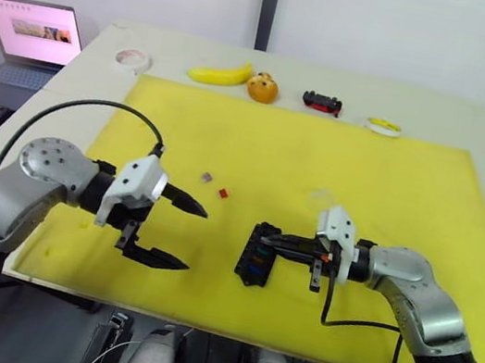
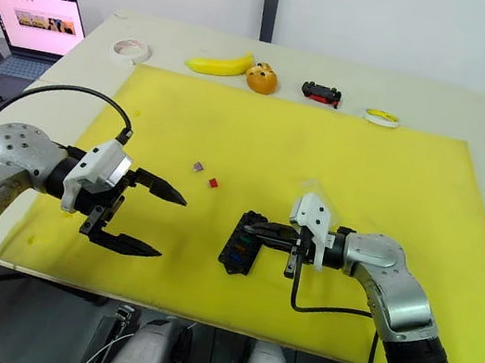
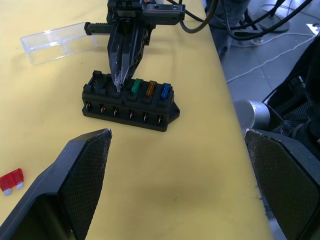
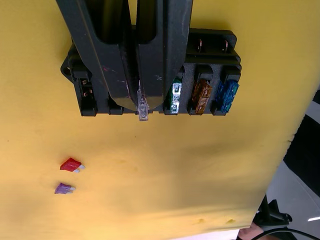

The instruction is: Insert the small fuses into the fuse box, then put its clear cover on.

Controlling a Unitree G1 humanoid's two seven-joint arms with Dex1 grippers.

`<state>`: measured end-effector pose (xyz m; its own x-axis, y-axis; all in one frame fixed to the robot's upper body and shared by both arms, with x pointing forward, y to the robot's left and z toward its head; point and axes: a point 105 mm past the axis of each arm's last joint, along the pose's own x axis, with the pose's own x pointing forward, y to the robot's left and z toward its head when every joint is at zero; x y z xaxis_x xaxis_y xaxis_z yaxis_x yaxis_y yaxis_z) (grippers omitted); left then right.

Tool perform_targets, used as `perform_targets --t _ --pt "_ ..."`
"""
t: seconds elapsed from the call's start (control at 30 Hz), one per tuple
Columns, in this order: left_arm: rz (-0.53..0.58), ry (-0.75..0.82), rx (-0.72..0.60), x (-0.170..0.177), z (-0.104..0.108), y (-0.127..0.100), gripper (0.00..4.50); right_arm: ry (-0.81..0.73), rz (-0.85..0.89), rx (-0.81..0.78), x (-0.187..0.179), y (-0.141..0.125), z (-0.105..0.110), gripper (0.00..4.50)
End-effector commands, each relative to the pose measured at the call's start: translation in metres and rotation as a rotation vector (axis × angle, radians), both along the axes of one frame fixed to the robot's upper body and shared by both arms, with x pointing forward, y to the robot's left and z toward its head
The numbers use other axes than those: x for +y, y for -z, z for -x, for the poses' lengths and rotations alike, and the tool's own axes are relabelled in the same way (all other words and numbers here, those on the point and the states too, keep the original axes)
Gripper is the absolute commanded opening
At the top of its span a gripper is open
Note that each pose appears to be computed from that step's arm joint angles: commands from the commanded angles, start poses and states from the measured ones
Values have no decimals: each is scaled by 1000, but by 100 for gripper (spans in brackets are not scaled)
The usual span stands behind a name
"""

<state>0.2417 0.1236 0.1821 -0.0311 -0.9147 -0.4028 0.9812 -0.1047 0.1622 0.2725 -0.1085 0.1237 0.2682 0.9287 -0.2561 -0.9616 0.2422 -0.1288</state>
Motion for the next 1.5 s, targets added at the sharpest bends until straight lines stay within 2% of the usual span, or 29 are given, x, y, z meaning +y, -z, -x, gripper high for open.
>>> perform_targets --t 0.03,0.6,0.7,0.8,1.1,1.5 --pt "-3 13 -42 -1 3 -5 448 2 42 6 -2 8 1 0" --pt "6 4 -48 -3 2 -5 448 -5 109 25 1 3 1 0" --pt "7 2 -49 -4 2 -5 450 -8 106 24 3 2 2 108" --pt "7 0 -49 -3 2 -5 450 -14 95 11 5 -4 3 247" --pt "8 -1 -53 -4 0 -5 450 1 36 -28 6 -29 -4 247" --pt "7 -3 -65 -5 -2 -7 450 -4 36 5 5 -30 -6 247"
